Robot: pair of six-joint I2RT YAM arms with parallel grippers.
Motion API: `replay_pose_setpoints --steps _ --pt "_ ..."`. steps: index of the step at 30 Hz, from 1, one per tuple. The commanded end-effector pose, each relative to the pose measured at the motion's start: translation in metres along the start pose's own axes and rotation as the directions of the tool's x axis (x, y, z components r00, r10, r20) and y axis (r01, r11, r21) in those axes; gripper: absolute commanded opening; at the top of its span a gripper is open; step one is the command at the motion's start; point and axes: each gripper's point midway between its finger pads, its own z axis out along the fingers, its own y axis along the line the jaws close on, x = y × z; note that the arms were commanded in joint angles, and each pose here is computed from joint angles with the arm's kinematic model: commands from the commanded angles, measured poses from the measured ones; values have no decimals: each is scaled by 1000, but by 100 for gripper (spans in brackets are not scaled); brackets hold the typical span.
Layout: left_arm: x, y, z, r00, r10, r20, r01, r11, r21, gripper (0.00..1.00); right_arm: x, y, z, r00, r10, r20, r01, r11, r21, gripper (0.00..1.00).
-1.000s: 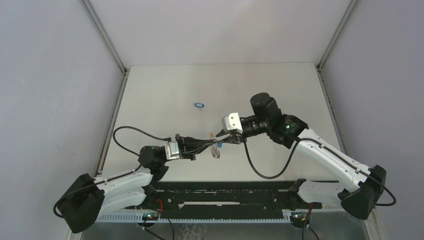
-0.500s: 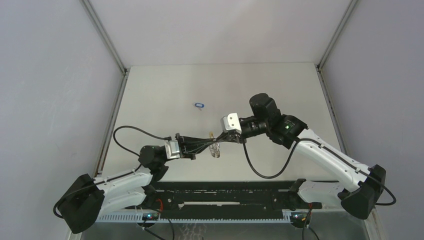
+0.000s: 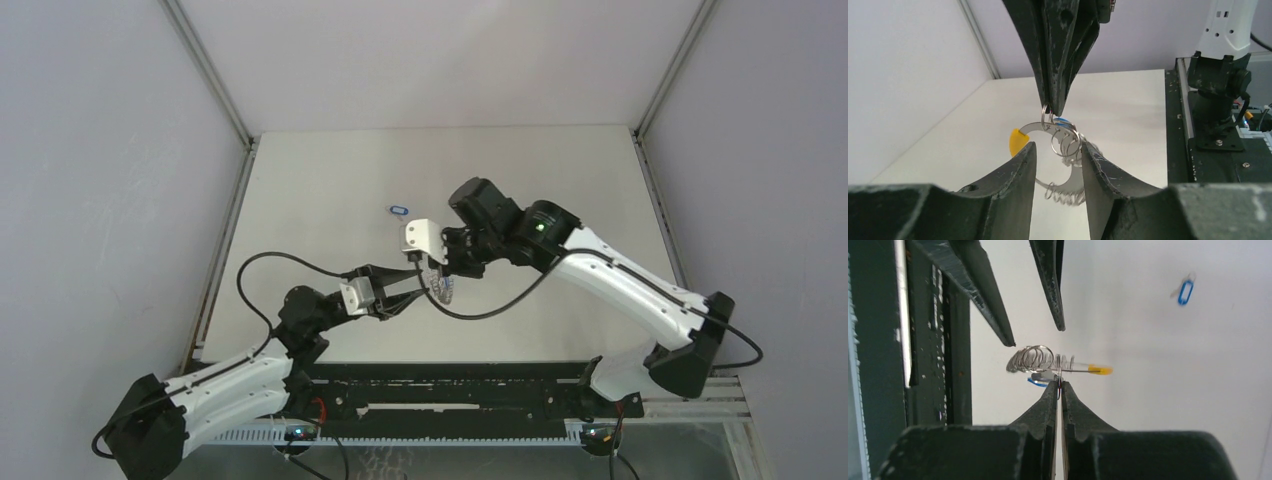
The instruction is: Put the keys on the keyring
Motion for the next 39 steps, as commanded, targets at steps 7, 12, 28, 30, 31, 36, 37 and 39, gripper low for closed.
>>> replay_pose_setpoints --steps 7,12,28,30,31,36,37,39 --pt "5 4 5 1000 0 9 0 1000 -6 43 28 -1 5 950 4 -312 5 1000 29 0" --pt "9 3 9 999 -24 39 24 1000 3 43 16 4 8 960 -39 -278 40 999 -2 0" --pt "21 -4 22 997 -67 32 65 995 70 25 5 7 6 975 -75 -207 74 997 -15 0" --pt "25 -4 23 998 -67 15 66 995 71 24 4 6 5 977 -76 -200 75 997 -12 0" --pt "26 -3 23 998 -66 10 66 996 67 24 3 7 5 977 -79 -198 78 997 -13 0" --pt "26 -2 25 998 -63 8 63 996 68 23 0 9 4 979 -85 -185 84 996 -16 0" --pt "25 -2 25 998 -63 8 62 996 69 23 0 9 5 979 -85 -185 83 996 -16 0" --pt "24 -2 26 998 -64 12 63 996 70 23 0 9 7 979 -86 -187 84 996 -21 0"
